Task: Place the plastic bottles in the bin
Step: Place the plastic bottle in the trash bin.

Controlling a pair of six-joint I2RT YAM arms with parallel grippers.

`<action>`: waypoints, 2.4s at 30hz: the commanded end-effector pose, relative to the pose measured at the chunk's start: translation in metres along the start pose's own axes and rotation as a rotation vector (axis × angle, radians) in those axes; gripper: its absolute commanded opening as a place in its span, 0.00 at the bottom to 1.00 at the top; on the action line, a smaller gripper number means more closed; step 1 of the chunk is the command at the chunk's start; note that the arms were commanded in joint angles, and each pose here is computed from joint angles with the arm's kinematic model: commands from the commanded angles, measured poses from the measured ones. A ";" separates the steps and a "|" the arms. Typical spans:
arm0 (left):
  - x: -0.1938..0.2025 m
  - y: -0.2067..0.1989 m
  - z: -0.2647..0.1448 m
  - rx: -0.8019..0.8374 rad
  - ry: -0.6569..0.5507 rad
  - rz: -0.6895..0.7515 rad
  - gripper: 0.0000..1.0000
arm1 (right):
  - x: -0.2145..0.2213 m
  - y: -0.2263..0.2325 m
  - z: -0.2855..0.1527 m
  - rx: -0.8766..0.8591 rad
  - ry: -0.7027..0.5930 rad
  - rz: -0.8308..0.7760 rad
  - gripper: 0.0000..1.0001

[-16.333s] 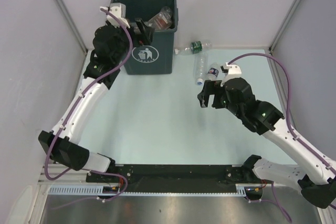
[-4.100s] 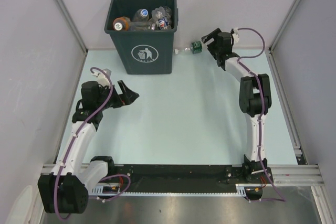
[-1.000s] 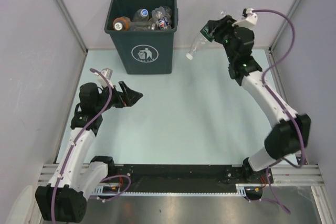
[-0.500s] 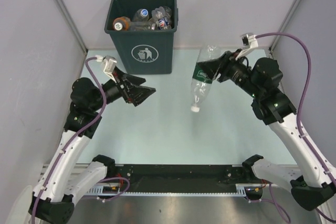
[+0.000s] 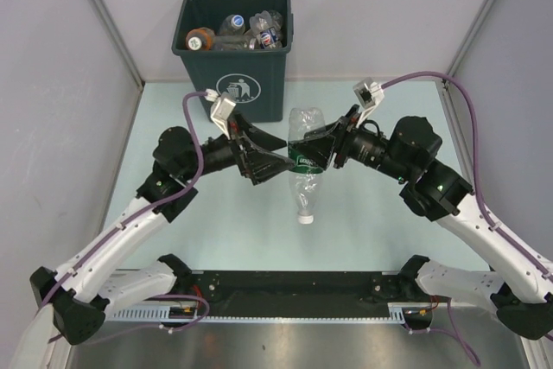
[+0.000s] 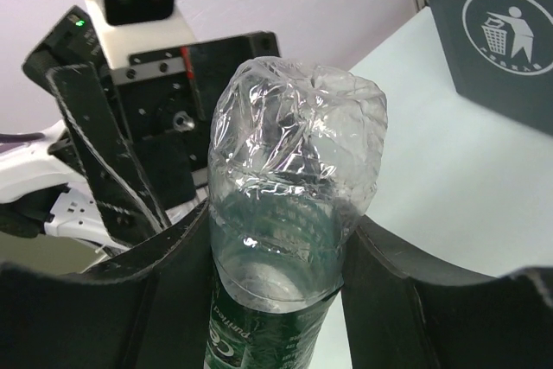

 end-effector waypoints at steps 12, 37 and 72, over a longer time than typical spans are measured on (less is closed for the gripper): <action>0.007 -0.009 0.022 0.045 0.029 0.002 0.52 | -0.021 0.016 0.008 -0.079 -0.112 0.000 0.34; -0.169 0.024 -0.002 -0.656 -0.378 0.423 0.25 | -0.051 -0.024 -0.067 0.359 -0.264 -0.031 1.00; -0.361 0.204 -0.027 -1.088 -0.854 0.588 0.99 | -0.003 -0.079 -0.075 0.575 -0.086 0.002 1.00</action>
Point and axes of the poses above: each gripper's point midway between its finger pads, its own z axis out along the fingers, its own y axis along the line the jaws close on, x = y × z, the point moved 4 cm from there along -z, back along the fingers, and after that the axes turned 9 degrees about -z, right-handed, at the moved point
